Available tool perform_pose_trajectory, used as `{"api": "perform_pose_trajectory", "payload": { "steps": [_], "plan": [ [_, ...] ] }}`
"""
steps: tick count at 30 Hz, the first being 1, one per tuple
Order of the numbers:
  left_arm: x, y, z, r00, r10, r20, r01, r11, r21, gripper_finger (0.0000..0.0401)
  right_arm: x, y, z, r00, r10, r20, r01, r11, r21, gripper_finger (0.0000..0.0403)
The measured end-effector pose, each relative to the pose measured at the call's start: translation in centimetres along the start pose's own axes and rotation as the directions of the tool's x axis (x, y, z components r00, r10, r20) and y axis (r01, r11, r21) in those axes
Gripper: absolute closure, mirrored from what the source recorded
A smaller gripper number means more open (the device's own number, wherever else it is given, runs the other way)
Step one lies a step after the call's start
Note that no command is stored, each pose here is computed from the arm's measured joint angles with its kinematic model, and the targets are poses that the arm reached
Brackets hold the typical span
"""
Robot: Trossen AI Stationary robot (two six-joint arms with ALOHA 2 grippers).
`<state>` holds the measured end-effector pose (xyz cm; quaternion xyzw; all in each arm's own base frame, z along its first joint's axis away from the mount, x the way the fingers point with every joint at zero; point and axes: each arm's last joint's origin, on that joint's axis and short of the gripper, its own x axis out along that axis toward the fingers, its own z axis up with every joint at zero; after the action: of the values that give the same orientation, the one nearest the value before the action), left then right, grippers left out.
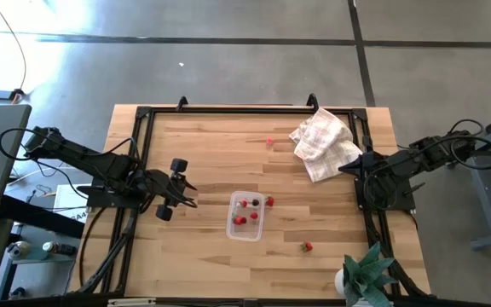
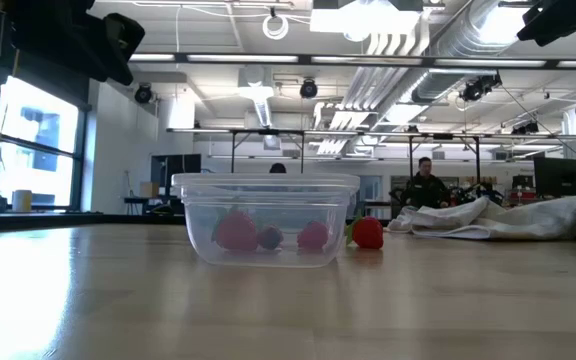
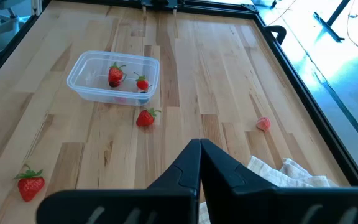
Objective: Pick and placing Produce into tupperware
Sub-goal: Put the pink peach into the transparent container
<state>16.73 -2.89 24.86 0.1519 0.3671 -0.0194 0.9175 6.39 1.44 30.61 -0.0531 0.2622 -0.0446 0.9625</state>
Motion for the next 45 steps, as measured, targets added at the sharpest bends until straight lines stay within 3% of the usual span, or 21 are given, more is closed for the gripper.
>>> {"api": "perform_pose_trajectory", "payload": {
  "steps": [8, 12, 18, 26, 30, 33, 37, 39, 45],
  "plan": [
    [0.0, 0.0, 0.0, 1.0, 0.0, 0.0, 0.0, 1.0, -0.001, 0.0265, 0.0, 0.0, 0.0, 1.0, 0.001, 0.0, -0.001, 1.0, 0.009, 0.0402],
    [0.0, 0.0, 0.0, 1.0, 0.0, 0.0, 0.0, 1.0, 0.0, 0.0265, 0.0, 0.0, 0.0, 1.0, 0.001, 0.004, -0.002, 0.988, 0.157, 0.0402],
    [0.0, 0.0, 0.0, 1.0, 0.0, 0.0, 0.0, 1.0, 0.0, 0.0265, -0.1, 0.2, 1.2, 0.993, 0.025, 0.116, -0.067, 0.922, 0.381, 0.0402],
    [0.0, 0.0, 0.0, 1.0, 0.0, 0.001, 0.0, 1.0, -0.001, 0.0265, -0.3, 0.3, 2.5, 0.971, 0.038, 0.234, -0.169, 0.806, 0.567, 0.0402],
    [0.0, 0.0, 0.0, 1.0, 0.0, 0.001, 0.0, 1.0, -0.001, 0.0265, -0.9, 0.3, 4.7, 0.899, 0.03, 0.437, -0.307, 0.756, 0.579, 0.0402],
    [0.0, 0.0, 0.0, 1.0, 0.0, 0.0, 0.0, 1.0, -0.001, 0.0265, -1.9, 0.1, 6.7, 0.791, -0.003, 0.611, -0.377, 0.785, 0.492, 0.0402],
    [0.0, 0.0, 0.0, 1.0, 0.001, 0.0, -0.001, 1.0, 0.0, 0.0265, -3.3, -0.5, 9.0, 0.615, -0.128, 0.778, -0.362, 0.831, 0.423, 0.0402],
    [0.0, 0.0, 0.0, 1.0, 0.001, 0.0, -0.001, 1.0, 0.0, 0.0265, -3.7, -0.6, 9.7, 0.557, -0.183, 0.81, -0.338, 0.841, 0.422, 0.0402],
    [0.0, 0.0, 0.0, 1.0, 0.001, 0.0, -0.001, 1.0, -0.001, 0.0265, -4.1, -1.1, 12.4, 0.612, -0.302, 0.731, -0.159, 0.858, 0.488, 0.0402]
  ]
}}
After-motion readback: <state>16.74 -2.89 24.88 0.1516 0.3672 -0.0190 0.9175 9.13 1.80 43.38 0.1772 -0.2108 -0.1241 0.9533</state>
